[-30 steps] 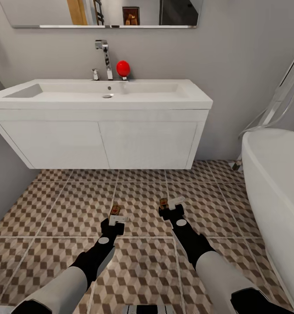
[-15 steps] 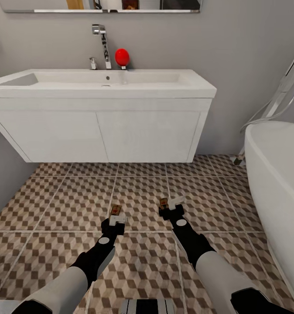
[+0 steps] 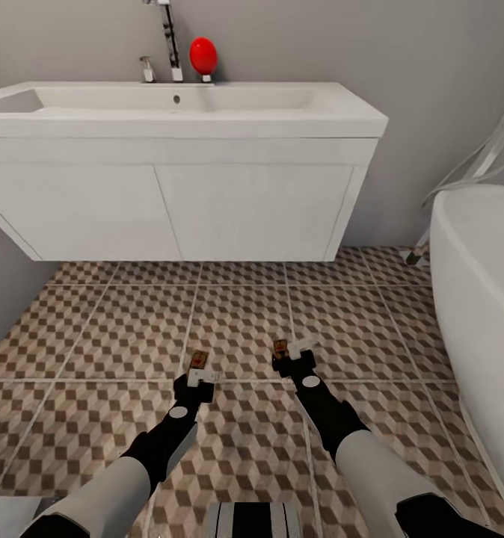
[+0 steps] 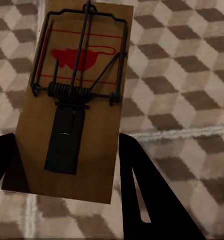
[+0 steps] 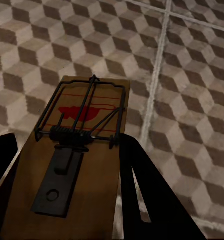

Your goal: Take the four mousetraps from the cabinet in the bathroom and place them on the bathroom floor. Make sure all four end up on the same floor surface, and ensure that at least two of them are either under or directly next to the same bathroom sink.

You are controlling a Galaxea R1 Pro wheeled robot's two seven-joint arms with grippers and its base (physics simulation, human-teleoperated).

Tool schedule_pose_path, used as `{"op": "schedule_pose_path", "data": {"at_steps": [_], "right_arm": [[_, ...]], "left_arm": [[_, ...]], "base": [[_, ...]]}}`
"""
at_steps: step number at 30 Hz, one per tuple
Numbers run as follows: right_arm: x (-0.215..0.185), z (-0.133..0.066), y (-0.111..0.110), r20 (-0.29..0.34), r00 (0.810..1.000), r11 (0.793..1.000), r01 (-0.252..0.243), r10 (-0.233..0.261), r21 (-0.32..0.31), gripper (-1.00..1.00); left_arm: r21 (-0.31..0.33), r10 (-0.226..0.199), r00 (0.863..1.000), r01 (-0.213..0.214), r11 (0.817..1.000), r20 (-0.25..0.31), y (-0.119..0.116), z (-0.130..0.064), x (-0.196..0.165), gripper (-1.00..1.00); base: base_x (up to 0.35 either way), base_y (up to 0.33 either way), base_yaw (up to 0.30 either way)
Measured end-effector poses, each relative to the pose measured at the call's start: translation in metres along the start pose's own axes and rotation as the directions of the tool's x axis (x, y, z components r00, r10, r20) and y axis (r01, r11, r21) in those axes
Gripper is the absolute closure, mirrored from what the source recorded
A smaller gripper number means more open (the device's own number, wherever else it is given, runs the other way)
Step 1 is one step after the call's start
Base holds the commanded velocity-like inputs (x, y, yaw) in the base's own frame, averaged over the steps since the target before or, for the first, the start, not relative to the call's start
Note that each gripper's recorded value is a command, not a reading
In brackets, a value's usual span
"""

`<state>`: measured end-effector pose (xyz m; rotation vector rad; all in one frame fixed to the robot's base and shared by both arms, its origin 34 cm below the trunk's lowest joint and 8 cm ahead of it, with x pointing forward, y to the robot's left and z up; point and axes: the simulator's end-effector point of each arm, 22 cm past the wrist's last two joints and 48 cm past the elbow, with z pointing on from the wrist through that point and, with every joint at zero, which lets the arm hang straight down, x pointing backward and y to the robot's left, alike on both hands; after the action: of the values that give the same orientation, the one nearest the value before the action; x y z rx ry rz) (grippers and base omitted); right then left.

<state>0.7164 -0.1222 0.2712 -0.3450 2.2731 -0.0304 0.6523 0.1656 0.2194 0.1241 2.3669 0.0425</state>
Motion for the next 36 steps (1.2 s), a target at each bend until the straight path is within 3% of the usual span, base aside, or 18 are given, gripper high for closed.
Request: {"op": "schedule_pose_path", "data": {"at_steps": [18,21,24,27,32,36], "right_arm": [[0.065,0.023,0.016,-0.099,0.995,1.0,-0.011,0.008,-0.029,1.0],[0.06,0.023,0.016,-0.075,0.997,0.999,-0.012,0.01,-0.03,1.0],[0.041,0.024,0.017,0.018,1.0,0.999,-0.023,0.024,-0.035,1.0],[0.031,0.023,0.024,0.071,0.997,0.997,-0.029,0.033,-0.066,1.0],[0.033,0.019,0.051,0.083,0.996,0.983,-0.014,0.029,-0.181,1.0],[0.033,0.017,0.06,0.083,0.996,0.976,-0.01,0.029,-0.219,1.0]], "left_arm": [[0.011,-0.002,0.995,0.003,1.0,-0.096,-0.007,0.019,0.061,1.0],[0.012,-0.002,0.995,0.003,1.0,-0.096,-0.008,0.019,0.061,1.0],[0.015,0.0,0.996,0.002,1.0,-0.093,-0.009,0.019,0.06,1.0],[0.016,0.001,0.996,0.001,1.0,-0.092,-0.01,0.019,0.06,1.0],[0.054,0.002,0.996,0.002,0.999,-0.085,-0.018,0.019,0.058,1.0],[0.106,0.002,0.997,0.007,0.994,-0.083,-0.028,0.018,0.058,1.0]], "base": [[0.0,0.0,0.0],[0.0,0.0,0.0],[0.0,0.0,0.0],[0.0,0.0,0.0],[0.0,0.0,0.0],[0.0,0.0,0.0]]}}
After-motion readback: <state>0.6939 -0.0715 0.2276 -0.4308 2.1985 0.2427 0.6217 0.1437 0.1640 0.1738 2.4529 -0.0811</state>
